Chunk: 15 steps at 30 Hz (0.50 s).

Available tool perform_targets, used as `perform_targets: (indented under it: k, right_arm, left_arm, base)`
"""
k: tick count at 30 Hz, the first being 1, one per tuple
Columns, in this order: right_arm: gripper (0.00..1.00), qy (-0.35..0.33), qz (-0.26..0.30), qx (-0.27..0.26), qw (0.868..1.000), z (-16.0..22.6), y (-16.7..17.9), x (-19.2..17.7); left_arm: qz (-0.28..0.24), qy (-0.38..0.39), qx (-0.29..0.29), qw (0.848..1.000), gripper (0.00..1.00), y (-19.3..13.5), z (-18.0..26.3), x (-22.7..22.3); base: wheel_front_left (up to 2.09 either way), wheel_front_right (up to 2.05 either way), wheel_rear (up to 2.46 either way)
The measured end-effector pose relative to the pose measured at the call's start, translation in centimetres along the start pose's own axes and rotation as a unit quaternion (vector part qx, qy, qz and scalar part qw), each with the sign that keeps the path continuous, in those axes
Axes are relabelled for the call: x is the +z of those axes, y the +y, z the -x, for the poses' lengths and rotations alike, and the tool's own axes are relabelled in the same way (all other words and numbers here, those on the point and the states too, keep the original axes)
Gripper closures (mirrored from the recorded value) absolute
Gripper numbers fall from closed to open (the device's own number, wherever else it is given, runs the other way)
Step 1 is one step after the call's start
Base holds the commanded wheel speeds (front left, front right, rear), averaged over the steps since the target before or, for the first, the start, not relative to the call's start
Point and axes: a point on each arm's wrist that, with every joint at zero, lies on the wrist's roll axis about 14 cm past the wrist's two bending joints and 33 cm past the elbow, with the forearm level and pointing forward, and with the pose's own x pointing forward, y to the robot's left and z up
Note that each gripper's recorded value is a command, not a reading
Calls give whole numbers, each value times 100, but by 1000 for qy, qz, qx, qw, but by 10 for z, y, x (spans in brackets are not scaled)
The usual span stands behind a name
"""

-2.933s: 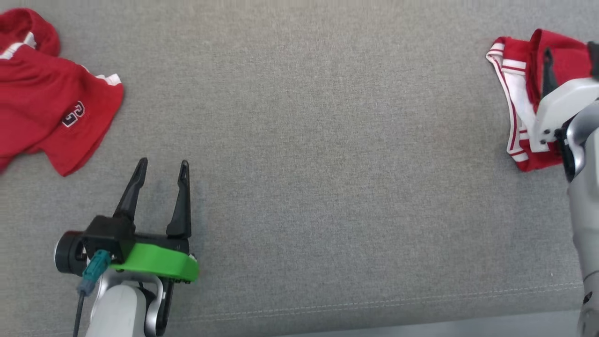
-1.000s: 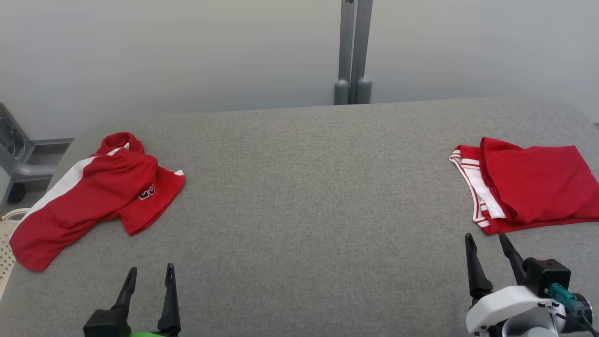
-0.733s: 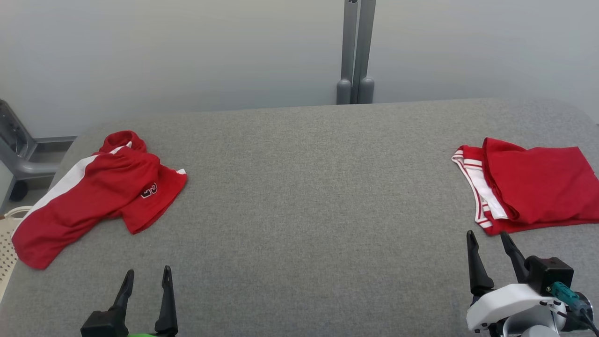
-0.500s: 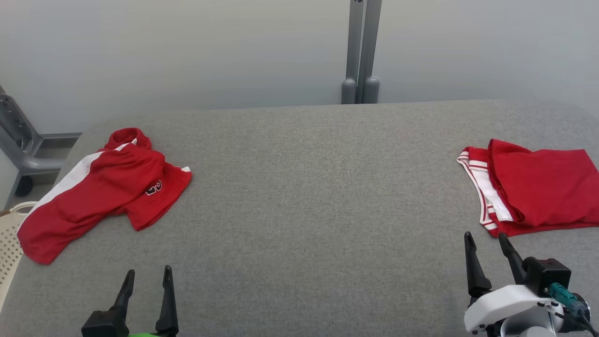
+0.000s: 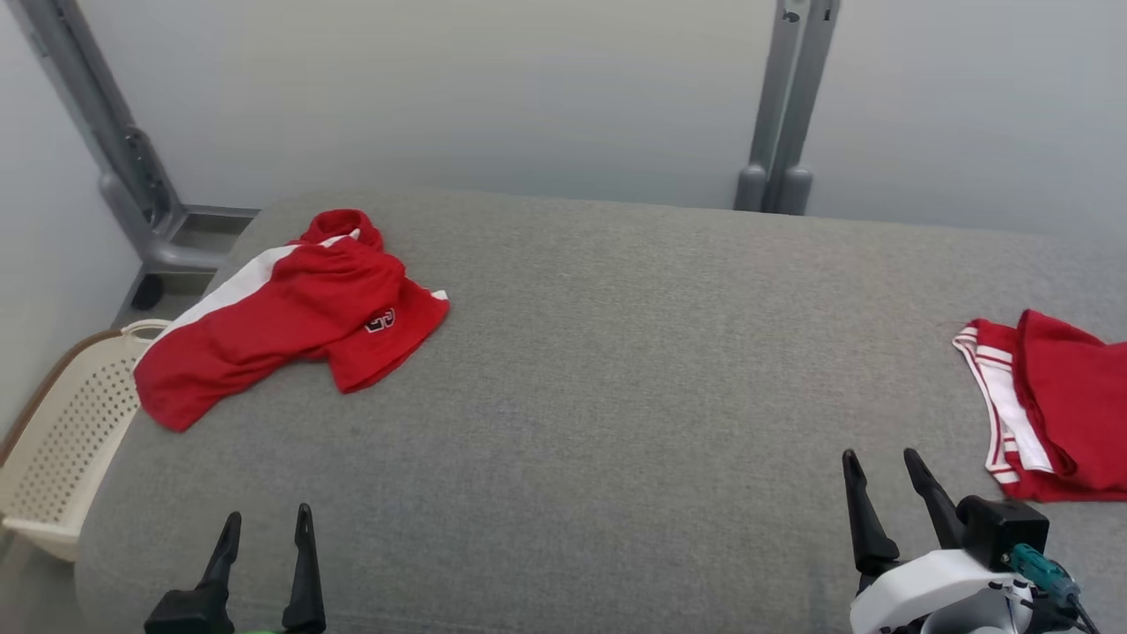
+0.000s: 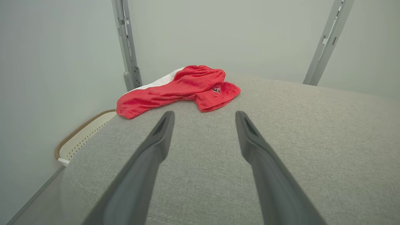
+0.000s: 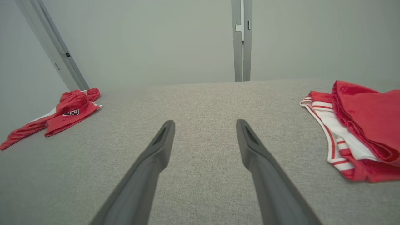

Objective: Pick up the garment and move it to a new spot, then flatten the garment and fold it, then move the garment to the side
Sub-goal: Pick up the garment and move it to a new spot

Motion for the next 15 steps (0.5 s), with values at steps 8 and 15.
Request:
perform_targets:
  k: [8,15]
  right_arm:
    - [0,14,-13,80,997,-19,54,-8]
    - [0,24,-18,132,991,-27,90,-13]
  left_arm:
    - [-7,-4,67,998,0,43,33,0]
    - [-8,-6,106,994,0,67,55,0]
  base:
    - [0,0,0]
    - [0,0,0]
